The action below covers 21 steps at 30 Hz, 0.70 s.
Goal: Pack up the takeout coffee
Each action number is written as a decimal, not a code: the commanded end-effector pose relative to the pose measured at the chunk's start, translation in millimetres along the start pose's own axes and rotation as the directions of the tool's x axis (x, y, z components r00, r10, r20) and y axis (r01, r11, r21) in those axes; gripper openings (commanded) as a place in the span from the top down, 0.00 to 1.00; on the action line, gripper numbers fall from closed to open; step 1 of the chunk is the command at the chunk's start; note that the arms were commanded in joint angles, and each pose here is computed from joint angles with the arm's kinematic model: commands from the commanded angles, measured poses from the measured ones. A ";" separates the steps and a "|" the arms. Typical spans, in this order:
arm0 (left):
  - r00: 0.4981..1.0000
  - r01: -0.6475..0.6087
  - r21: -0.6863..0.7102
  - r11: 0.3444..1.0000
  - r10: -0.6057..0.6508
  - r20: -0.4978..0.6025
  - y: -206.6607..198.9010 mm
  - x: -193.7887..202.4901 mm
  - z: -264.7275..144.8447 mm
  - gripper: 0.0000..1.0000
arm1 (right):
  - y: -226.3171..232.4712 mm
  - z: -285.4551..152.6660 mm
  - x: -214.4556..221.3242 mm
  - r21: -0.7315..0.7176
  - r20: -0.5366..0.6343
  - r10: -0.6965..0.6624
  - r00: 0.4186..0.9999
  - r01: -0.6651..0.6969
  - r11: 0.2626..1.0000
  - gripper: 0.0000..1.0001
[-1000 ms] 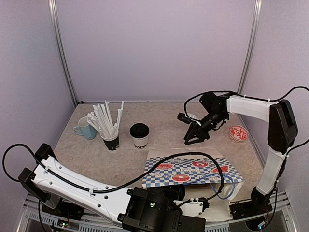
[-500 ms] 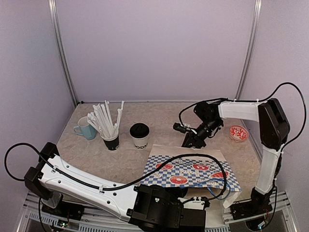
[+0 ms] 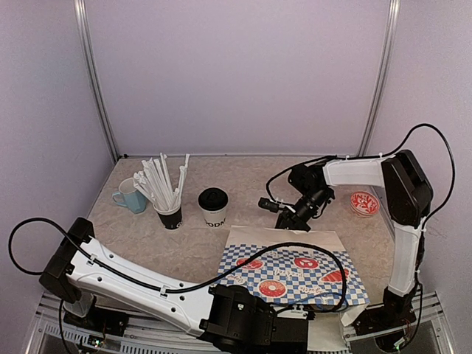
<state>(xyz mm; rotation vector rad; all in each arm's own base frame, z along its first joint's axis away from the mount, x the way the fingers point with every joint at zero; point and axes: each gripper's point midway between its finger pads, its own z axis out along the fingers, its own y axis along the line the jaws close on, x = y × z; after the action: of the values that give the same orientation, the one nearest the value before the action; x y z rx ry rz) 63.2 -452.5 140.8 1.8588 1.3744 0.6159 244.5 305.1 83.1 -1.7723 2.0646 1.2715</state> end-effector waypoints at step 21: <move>0.999 0.041 0.098 0.994 -0.041 -0.002 4.9 6.6 2.4 0.63 | 22.5 24.5 -5.0 -0.132 -0.027 0.037 0.999 -0.041 0.990 0.69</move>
<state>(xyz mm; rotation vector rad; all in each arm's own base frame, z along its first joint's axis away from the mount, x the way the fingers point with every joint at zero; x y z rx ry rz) 70.1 -453.3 136.6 1.8902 1.4073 0.5742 225.5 315.4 77.6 -1.8000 2.0969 1.3788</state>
